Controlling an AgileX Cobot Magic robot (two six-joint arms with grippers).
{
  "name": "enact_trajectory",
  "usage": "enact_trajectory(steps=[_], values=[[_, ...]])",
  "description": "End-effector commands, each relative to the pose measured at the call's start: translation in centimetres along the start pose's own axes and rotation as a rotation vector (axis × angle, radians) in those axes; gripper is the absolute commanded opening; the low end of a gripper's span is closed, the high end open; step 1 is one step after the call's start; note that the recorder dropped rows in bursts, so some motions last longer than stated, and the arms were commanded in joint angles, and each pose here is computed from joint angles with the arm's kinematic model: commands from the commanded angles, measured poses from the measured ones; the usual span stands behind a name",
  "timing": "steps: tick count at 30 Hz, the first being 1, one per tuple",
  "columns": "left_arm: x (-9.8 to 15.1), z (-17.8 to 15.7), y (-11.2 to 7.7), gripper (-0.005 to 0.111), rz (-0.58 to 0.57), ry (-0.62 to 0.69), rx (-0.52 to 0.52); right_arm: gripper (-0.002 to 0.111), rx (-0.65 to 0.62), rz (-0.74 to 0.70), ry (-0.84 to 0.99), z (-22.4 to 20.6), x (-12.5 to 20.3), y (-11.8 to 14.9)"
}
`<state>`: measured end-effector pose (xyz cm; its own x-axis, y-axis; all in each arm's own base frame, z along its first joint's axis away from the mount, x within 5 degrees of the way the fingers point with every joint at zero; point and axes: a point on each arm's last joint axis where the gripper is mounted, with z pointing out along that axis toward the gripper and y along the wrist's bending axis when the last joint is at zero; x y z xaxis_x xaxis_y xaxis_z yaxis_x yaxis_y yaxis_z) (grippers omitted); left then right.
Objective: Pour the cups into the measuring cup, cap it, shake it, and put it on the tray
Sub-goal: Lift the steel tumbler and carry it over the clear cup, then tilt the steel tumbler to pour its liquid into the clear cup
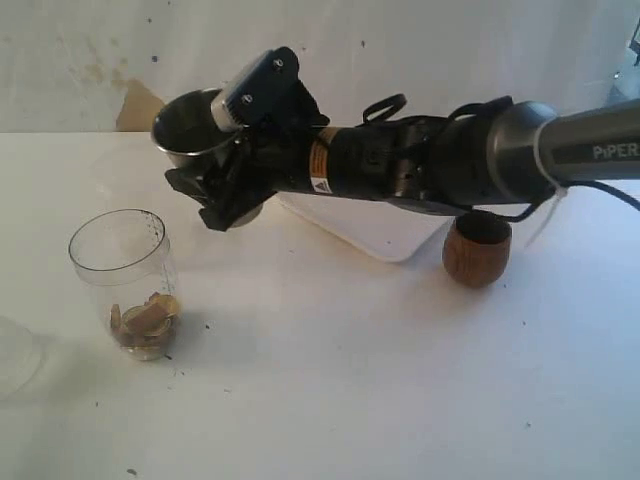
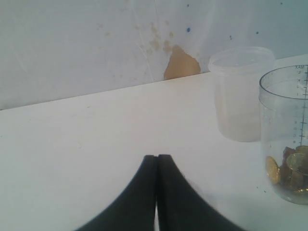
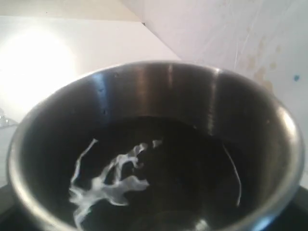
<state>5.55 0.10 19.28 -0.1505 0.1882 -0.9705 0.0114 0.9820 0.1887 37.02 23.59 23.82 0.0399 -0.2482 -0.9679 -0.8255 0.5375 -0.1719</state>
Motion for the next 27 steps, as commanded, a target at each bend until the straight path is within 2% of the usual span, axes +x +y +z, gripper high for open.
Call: enact_trajectory(steps=[1, 10, 17, 23, 27], values=[[0.1, 0.0, 0.0, 0.001, -0.002, -0.006, 0.005, 0.000, -0.027, -0.032, -0.082, 1.5, -2.0, 0.6], [0.1, 0.0, 0.0, 0.001, -0.002, -0.006, 0.005, 0.000, -0.026, -0.234, -0.073, 2.9, -1.8, 0.6], [0.1, 0.0, 0.0, 0.001, -0.002, -0.006, 0.005, 0.000, -0.010, -0.408, 0.006, 3.9, -2.1, 2.2], [0.1, 0.0, 0.0, 0.001, -0.002, -0.006, 0.005, 0.000, -0.009, -0.476, -0.017, 4.1, -2.7, 2.2], [0.1, 0.0, 0.0, 0.001, -0.002, -0.006, 0.005, 0.000, -0.012, -0.574, -0.019, 4.1, -2.7, 2.4]])
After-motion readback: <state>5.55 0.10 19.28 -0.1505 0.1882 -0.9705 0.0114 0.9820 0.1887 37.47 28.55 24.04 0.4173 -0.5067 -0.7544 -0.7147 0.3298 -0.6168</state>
